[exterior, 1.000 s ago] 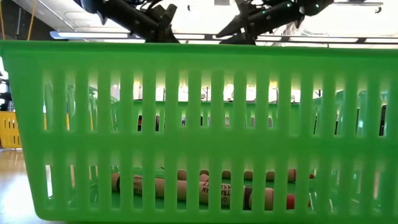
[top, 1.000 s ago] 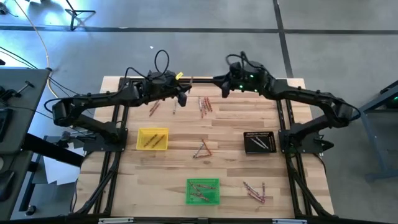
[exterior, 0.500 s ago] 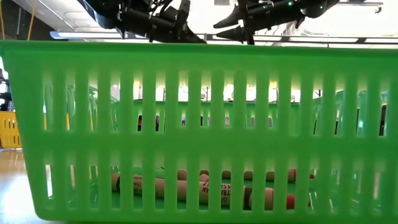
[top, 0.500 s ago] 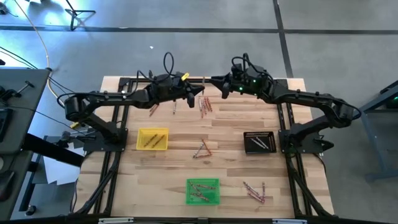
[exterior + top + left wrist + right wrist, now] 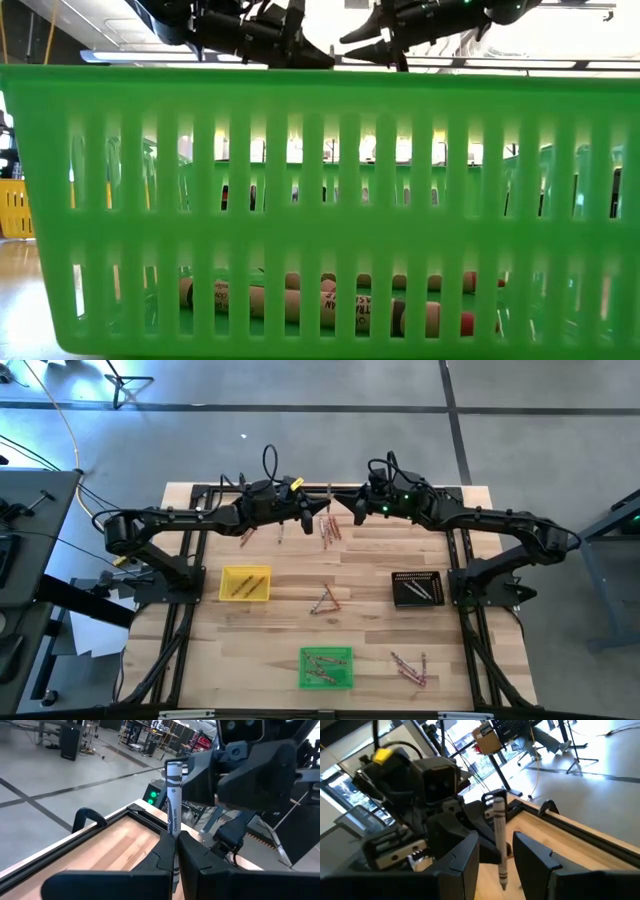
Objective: Sort crayons
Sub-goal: Put the gray crayon into the black bin
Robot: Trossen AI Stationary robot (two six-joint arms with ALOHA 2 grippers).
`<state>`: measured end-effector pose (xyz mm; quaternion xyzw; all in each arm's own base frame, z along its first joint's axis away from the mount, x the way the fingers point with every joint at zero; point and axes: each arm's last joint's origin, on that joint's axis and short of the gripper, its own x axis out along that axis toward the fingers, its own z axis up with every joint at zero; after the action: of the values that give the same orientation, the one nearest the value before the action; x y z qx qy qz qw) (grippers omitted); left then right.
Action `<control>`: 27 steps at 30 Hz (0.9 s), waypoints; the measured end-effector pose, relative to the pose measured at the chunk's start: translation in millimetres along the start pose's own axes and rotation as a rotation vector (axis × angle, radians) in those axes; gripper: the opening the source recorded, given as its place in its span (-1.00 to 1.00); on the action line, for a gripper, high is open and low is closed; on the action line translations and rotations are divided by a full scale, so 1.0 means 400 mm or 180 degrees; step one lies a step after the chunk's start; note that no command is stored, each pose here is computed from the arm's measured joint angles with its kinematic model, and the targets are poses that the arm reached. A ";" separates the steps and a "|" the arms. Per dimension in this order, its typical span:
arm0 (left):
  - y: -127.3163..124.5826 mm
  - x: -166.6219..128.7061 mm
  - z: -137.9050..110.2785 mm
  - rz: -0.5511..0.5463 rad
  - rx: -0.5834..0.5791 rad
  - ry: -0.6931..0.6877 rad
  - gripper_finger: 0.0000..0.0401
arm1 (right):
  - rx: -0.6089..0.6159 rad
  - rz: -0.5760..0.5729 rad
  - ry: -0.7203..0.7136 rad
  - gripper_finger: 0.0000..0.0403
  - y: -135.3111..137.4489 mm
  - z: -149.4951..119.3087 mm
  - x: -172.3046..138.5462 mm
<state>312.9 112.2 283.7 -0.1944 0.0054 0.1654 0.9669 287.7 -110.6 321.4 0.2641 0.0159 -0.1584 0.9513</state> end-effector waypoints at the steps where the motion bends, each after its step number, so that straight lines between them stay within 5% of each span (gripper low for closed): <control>1: -0.001 0.000 0.000 -0.0007 0.0000 -0.0003 -1.00 | 0.0002 -0.0014 0.0015 -0.44 -0.001 -0.003 0.002; 27: -0.009 0.000 -0.006 -0.0016 -0.0023 0.0035 -1.00 | 0.0001 -0.0008 0.0044 -0.44 -0.017 -0.039 0.055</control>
<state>314.3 108.1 282.6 -0.1989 0.0096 0.1619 0.9665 307.2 -114.8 302.2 0.2653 0.0227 -0.1577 0.9509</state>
